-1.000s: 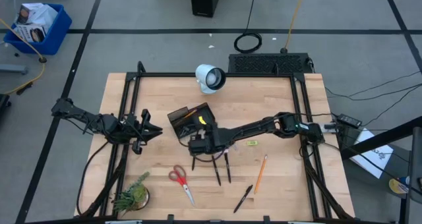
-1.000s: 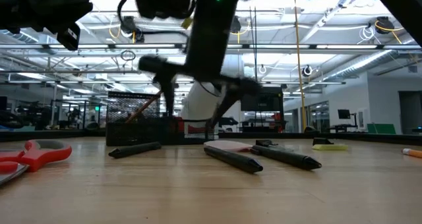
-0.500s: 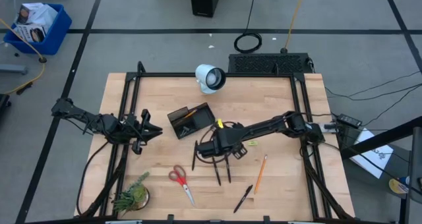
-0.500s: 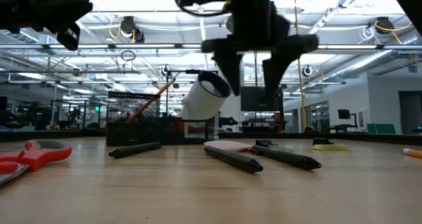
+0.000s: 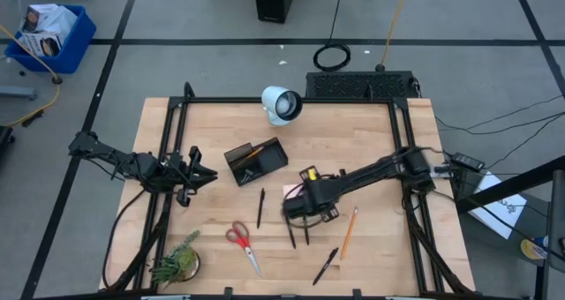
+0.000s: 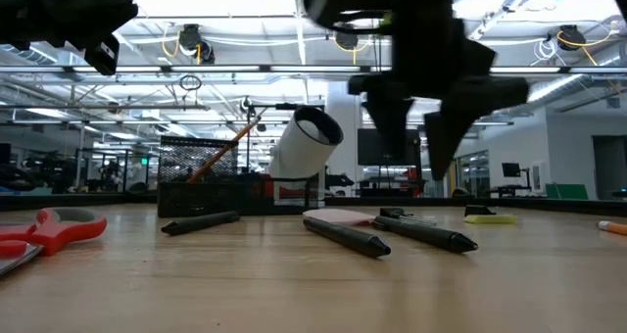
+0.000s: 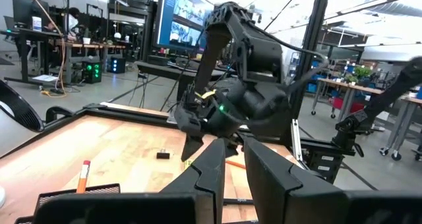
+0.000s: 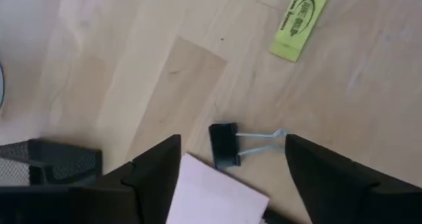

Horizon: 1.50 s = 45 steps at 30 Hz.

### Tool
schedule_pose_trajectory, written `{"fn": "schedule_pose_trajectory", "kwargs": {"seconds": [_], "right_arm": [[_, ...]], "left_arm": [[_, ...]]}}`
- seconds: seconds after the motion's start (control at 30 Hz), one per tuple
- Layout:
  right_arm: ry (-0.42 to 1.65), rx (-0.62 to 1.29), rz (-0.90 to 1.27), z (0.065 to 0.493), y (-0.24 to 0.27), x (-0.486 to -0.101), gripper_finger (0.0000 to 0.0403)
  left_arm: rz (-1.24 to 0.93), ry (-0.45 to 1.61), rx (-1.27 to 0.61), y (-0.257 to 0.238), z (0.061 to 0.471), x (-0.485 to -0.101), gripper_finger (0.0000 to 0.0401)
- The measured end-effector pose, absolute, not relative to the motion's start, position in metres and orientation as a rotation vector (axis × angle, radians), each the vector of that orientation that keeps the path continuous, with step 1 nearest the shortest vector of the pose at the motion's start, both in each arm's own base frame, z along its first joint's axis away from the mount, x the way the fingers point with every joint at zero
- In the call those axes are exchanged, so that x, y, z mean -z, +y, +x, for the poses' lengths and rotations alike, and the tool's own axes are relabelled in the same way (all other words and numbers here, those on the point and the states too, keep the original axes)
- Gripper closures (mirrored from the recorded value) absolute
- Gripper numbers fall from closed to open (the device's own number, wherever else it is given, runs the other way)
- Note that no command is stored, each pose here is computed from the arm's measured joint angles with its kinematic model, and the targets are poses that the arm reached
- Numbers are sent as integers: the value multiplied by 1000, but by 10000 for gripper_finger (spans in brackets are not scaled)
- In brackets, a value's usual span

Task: Pick and place office supplies into organizer
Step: Put the black binder clip into the black desk organizer

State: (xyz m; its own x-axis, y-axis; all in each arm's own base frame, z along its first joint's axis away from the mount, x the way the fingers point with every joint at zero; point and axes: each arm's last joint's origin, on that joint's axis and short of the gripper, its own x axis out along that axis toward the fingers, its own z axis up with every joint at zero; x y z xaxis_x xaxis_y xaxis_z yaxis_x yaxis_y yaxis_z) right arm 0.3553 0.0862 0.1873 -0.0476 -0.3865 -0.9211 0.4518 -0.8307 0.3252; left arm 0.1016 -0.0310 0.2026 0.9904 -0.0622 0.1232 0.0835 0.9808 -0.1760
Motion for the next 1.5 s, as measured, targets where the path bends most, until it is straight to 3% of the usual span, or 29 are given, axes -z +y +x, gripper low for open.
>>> {"fn": "schedule_pose_trajectory", "kwargs": {"seconds": [0.13,0.27,0.57,0.97,1.5], "right_arm": [[103,1812,1837,316,73,-201,184],[12,1741,2088,287,48,-194,204],[186,1716,2134,233,-14,-187,170],[256,1786,2146,235,-30,-173,100],[229,1845,2154,234,-29,-157,101]], "left_arm": [[-182,-117,73,-31,102,-203,339],[-182,-117,73,-31,102,-203,339],[-182,-117,73,-31,102,-203,339],[-182,-117,73,-31,102,-203,339],[-182,-118,73,-31,102,-203,339]]}}
